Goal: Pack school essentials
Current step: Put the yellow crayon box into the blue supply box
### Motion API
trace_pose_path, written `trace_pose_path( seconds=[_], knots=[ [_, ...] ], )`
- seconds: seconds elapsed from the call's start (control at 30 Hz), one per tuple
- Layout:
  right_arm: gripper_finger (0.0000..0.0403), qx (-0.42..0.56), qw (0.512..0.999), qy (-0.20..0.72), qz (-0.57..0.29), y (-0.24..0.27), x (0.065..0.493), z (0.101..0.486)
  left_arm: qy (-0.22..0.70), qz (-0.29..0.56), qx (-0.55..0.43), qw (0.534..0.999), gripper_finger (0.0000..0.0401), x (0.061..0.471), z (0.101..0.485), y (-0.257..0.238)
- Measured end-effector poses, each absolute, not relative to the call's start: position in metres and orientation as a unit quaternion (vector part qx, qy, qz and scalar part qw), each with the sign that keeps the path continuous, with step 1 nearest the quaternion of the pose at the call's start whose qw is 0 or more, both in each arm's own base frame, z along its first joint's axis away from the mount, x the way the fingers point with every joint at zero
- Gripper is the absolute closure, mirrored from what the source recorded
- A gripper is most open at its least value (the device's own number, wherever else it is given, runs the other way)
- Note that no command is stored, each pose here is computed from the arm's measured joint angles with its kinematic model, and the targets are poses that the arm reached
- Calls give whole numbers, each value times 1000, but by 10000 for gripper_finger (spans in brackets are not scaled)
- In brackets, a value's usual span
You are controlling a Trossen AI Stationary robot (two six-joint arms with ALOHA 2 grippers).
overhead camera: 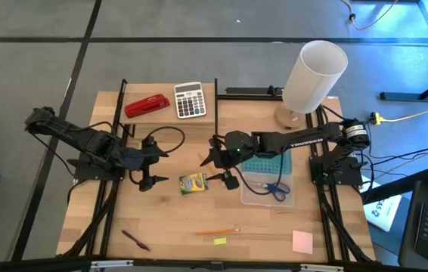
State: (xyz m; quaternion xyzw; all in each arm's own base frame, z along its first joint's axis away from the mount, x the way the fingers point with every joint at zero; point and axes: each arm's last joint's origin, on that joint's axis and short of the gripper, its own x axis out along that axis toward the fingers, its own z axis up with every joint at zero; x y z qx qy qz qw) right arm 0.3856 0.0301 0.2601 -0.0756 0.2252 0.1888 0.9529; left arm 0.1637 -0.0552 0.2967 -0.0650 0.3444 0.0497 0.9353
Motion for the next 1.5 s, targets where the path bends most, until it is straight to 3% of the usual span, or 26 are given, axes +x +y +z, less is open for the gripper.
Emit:
trace_pose_path(
  seconds=[0.13,0.37,0.5,0.8,1.5],
  knots=[
    [137,-76,951,231,190,31,385,259,345,50,-65,935,2,164,297,-55],
    [46,-93,949,234,189,30,385,258,345,50,-65,935,2,164,297,-55],
    [19,-94,949,239,183,33,384,257,345,50,-65,935,2,164,297,-55],
    [15,-98,938,273,188,46,386,242,344,50,-65,935,2,164,297,-55],
    [15,-116,920,313,204,50,417,161,343,49,-66,936,2,164,297,-55]
  ],
)
